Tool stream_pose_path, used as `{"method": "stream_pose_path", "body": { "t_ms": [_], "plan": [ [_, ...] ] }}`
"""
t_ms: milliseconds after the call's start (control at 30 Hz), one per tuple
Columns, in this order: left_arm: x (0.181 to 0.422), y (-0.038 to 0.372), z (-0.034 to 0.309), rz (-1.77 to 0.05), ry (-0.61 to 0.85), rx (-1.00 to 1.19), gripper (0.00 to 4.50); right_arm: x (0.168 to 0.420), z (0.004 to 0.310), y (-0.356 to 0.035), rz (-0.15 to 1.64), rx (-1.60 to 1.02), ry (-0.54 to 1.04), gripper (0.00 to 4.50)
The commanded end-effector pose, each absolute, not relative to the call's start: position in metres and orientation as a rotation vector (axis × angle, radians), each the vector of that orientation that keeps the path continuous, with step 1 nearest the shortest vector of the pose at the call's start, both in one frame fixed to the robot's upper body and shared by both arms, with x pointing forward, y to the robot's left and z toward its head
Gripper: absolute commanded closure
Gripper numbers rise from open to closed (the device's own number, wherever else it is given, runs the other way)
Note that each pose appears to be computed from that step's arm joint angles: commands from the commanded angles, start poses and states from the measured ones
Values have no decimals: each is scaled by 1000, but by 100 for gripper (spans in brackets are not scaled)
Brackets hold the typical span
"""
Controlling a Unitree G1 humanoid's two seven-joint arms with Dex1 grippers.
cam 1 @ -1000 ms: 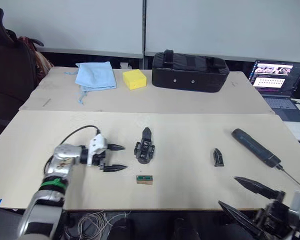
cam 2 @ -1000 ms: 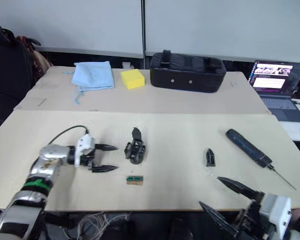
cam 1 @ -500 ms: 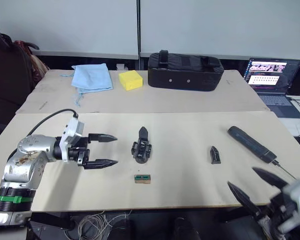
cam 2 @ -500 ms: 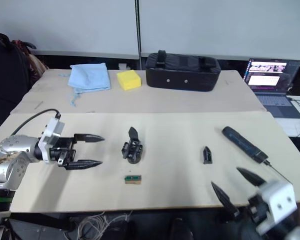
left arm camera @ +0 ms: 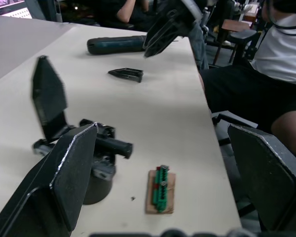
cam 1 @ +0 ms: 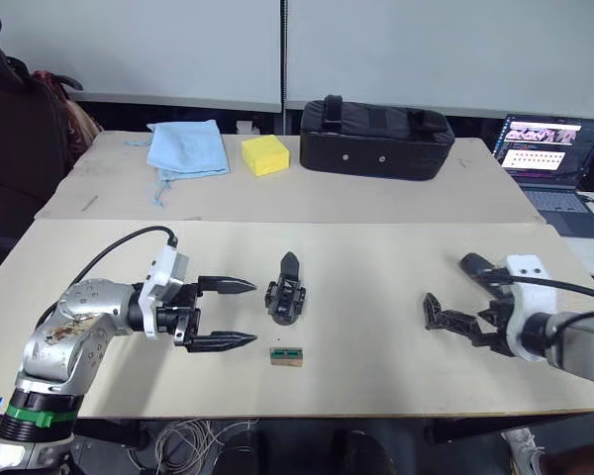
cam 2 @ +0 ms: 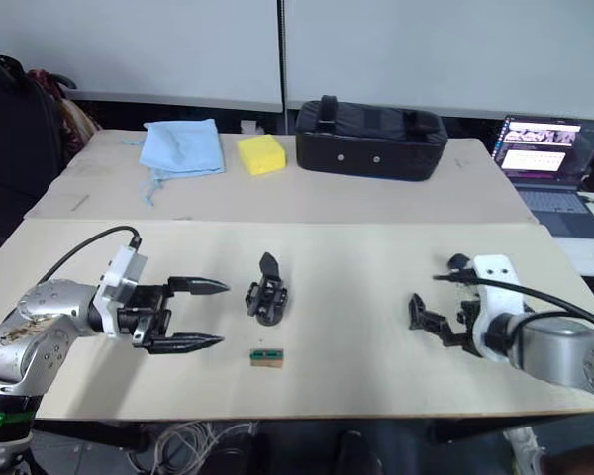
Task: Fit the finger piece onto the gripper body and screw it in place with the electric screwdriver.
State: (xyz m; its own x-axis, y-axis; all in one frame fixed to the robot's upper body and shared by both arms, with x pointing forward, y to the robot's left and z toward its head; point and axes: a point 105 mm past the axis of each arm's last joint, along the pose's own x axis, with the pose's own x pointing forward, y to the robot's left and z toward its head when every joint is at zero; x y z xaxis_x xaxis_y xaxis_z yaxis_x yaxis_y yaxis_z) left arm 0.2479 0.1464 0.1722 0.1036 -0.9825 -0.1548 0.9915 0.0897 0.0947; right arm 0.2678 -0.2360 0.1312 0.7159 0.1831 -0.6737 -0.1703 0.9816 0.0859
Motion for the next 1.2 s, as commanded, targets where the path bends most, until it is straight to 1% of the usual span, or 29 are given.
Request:
{"method": "stream_pose_path", "body": {
  "t_ms": [33, 200, 300, 400, 567, 700, 867, 933, 1000, 1067, 1100, 1167, 1200],
  "plan": [
    [241, 142, 182, -1485, 8, 216, 5, 278, 129, -230, 191, 55, 780, 0],
    [241, 141, 184, -1476, 0, 222, 5, 292, 115, -224, 151, 48, 804, 0],
    [240, 140, 186, -1466, 0, 199, 5, 293, 106, -227, 135, 34, 834, 0],
    [240, 140, 186, -1465, 2, 204, 5, 296, 101, -235, 87, 60, 832, 0],
    [241, 141, 187, -1459, -1, 224, 5, 293, 93, -227, 122, 45, 857, 0],
    [242, 142, 187, -1452, 1, 232, 0, 291, 87, -225, 123, 51, 874, 116],
    [247, 143, 193, -1434, -17, 226, 0, 285, 85, -222, 137, 40, 887, 295],
    [252, 143, 200, -1410, -52, 209, 0, 286, 93, -227, 132, 28, 857, 339],
    [260, 141, 217, -1358, -142, 169, 0, 293, 113, -231, 134, 31, 764, 338],
    [270, 138, 237, -1285, -227, 85, 0, 301, 142, -224, 195, 43, 626, 338],
    [277, 137, 248, -1242, -258, 9, 0, 302, 158, -220, 229, 27, 562, 338],
    [290, 134, 266, -1178, -274, -166, 0, 304, 191, -207, 303, -33, 401, 338],
    [296, 131, 272, -1156, -260, -255, 0, 305, 211, -197, 331, -80, 291, 338]
  ]
}}
